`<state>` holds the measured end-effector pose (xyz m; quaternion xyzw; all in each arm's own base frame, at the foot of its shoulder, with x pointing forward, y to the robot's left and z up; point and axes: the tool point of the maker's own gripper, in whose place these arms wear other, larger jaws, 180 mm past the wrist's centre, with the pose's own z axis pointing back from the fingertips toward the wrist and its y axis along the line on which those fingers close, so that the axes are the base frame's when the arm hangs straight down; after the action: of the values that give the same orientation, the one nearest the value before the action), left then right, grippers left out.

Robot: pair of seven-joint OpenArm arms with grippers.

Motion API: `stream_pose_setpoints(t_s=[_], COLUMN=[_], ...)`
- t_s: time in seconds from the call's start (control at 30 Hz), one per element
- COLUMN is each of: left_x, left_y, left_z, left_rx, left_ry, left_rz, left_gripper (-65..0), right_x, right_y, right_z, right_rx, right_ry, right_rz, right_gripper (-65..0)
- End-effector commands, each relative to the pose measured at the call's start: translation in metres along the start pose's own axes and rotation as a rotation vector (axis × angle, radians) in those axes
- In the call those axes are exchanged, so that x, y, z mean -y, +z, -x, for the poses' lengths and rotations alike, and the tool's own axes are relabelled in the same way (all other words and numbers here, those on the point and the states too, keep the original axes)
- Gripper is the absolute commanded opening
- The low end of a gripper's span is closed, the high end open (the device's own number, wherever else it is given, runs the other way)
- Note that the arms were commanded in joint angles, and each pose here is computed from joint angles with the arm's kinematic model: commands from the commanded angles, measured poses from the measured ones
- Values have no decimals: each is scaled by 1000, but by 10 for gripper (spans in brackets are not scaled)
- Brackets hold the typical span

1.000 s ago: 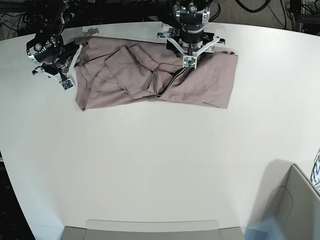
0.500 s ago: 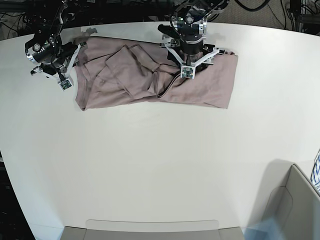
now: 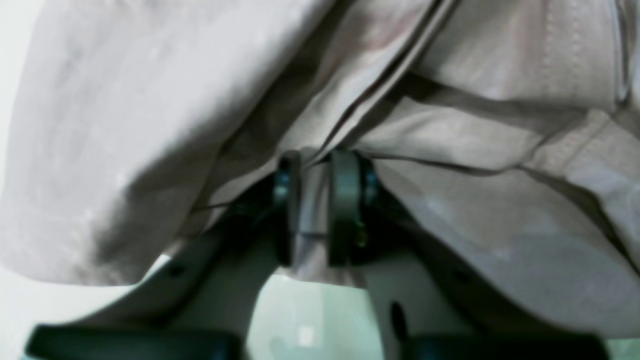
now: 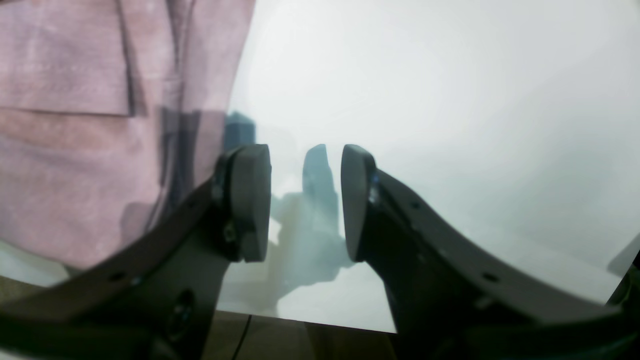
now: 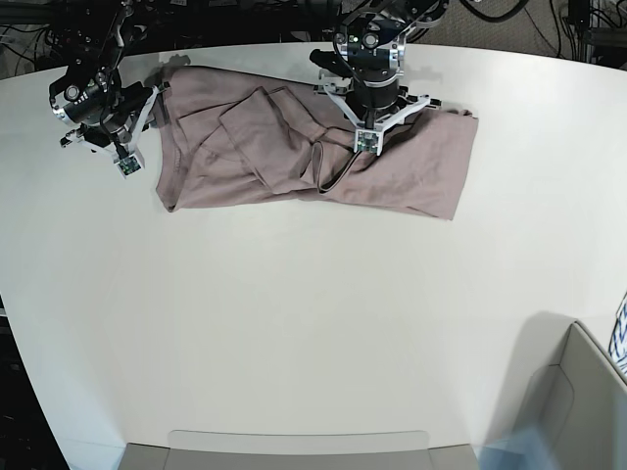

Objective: Fold the T-shirt properly
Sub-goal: 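Lower the left gripper onto the middle of the pink shirt and grasp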

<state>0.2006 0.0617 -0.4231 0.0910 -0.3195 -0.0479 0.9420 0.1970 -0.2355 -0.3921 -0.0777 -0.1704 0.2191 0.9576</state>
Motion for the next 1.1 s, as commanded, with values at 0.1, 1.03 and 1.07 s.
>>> stream_pose_setpoints(t_s=[0.1, 1.03, 1.07], left_x=[0, 5, 5], left_y=[6, 21, 23], left_z=[-9, -12, -13], left_rx=[16, -35, -42], left_ry=[28, 66, 73], left_rz=[9, 53, 60], left_gripper=[-632, -459, -459], right_x=[6, 6, 6], right_y=[4, 4, 4], right_z=[-6, -6, -6], right_rx=[21, 21, 20], right_ry=[18, 18, 17], right_rz=[16, 16, 15], right_gripper=[-409, -409, -409])
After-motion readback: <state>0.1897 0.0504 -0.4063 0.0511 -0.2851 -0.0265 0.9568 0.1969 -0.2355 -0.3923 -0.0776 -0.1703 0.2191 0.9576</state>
